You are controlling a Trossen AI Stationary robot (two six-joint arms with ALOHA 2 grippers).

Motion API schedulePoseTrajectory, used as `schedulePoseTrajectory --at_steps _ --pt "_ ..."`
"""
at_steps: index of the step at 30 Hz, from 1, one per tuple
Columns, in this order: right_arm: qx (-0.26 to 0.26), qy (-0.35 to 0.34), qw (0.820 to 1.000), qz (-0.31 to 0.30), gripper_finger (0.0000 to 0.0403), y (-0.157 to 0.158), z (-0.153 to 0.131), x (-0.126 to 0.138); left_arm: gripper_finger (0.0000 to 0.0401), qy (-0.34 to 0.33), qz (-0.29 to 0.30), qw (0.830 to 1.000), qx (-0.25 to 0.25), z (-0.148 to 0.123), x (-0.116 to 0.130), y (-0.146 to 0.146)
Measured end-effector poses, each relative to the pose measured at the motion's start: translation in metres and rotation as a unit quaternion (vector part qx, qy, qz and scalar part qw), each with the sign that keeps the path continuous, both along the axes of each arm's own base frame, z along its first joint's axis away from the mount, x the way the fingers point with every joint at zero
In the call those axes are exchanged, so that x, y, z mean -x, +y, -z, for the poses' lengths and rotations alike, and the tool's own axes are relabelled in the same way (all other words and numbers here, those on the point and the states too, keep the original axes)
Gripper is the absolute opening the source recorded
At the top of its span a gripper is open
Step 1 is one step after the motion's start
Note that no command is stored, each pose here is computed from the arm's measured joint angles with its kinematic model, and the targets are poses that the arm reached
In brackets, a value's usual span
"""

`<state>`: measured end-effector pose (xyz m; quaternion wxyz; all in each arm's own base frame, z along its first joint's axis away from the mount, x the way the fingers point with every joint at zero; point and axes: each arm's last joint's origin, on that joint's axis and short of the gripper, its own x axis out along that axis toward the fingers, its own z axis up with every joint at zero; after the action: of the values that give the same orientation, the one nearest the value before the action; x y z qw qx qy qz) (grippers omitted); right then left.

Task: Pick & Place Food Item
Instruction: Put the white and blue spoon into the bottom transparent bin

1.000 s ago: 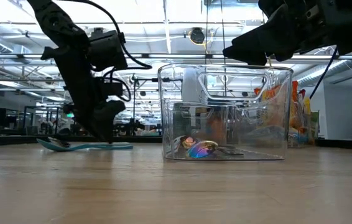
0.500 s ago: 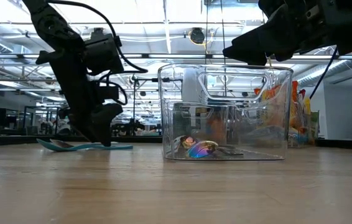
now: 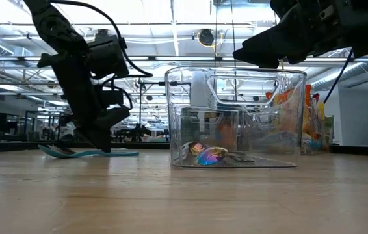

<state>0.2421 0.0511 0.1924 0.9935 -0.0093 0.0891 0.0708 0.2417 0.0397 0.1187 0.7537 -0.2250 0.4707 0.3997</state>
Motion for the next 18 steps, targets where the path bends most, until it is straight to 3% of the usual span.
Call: schedulePoseTrajectory --at_steps 3,10,18 --pt "0.000 0.000 1.000 0.000 0.0156 0.000 0.000 0.000 0.0017 0.007 0.006 1.000 -0.015 0.000 0.001 0.001" --pt "0.000 0.000 1.000 0.000 0.0155 0.000 0.000 0.000 0.0026 0.021 0.011 0.997 -0.070 -0.004 -0.003 -0.004" --pt "0.000 0.000 1.000 0.000 0.0155 0.000 0.000 0.000 0.0017 -0.042 0.054 0.993 -0.095 -0.043 -0.012 -0.030"
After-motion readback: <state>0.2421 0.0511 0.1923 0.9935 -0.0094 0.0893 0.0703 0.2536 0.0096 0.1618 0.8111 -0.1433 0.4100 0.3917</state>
